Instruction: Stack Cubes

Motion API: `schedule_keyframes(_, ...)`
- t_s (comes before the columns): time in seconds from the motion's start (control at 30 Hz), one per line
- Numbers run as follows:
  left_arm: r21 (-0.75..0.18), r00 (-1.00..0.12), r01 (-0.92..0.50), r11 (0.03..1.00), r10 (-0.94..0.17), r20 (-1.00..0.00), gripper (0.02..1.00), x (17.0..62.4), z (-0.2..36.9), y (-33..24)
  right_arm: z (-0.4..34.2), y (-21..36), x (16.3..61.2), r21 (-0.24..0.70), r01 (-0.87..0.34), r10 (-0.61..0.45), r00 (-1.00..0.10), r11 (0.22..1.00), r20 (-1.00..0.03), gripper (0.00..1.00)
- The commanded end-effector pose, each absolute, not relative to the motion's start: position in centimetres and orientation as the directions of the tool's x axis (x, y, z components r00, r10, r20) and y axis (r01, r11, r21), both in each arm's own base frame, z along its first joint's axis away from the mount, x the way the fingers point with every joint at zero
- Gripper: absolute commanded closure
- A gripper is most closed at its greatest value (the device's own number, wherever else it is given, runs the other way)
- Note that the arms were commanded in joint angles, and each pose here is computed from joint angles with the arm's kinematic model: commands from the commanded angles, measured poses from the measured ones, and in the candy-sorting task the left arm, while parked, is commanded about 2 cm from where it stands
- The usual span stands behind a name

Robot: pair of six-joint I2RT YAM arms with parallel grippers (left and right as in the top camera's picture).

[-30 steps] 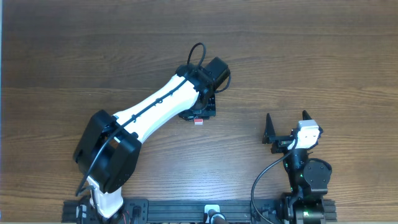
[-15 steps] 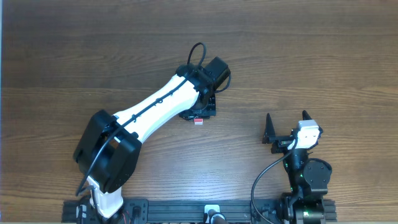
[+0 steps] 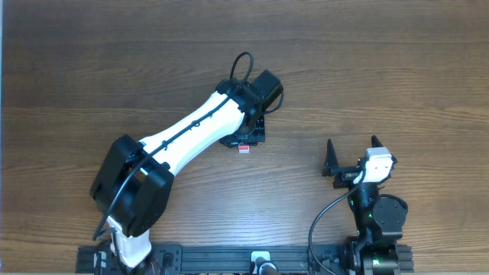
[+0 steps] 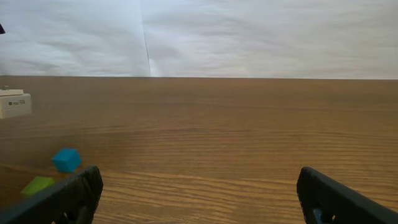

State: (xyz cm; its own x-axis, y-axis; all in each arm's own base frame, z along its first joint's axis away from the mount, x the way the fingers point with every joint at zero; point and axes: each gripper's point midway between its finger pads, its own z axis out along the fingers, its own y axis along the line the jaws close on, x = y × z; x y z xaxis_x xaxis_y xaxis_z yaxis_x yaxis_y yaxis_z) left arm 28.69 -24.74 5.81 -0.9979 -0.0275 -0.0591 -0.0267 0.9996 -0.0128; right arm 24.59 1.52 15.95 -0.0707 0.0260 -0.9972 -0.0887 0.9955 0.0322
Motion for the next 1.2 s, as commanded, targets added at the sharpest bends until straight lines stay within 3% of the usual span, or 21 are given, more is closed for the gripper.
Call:
schedule_keyframes(0.03, -0.001, -0.997, -0.020, 1.000, -0.020, -0.070, 0.980, 29.40, 5.54, -24.82, 15.83, 1.81, 24.54, 0.035, -0.103, 0.028, -0.071, 0.994, -0.997, 0.009)
schedule_keyframes(0.53, 0.005, -0.998, -0.018, 1.000, -0.018, -0.063, 0.945, 29.32, 5.17, -24.88, 15.83, 1.81, 24.54, 0.035, -0.103, 0.028, -0.071, 0.994, -0.997, 0.007)
schedule_keyframes(0.9, 0.006, -0.998, -0.017, 1.000, -0.017, -0.063, 0.601, 29.31, 5.17, -24.88, 15.83, 1.81, 24.54, 0.035, -0.103, 0.028, -0.071, 0.994, -0.997, 0.007)
schedule_keyframes(1.13, 0.005, -0.998, -0.018, 1.000, -0.017, -0.063, 0.505, 29.33, 5.17, -24.87, 15.83, 1.81, 24.54, 0.035, -0.103, 0.028, -0.071, 0.994, -0.997, 0.009)
schedule_keyframes(1.2, 0.005, -0.998, -0.017, 1.000, -0.017, -0.064, 0.347, 29.34, 5.19, -24.88, 15.83, 1.81, 24.54, 0.035, -0.103, 0.028, -0.071, 0.994, -0.997, 0.009)
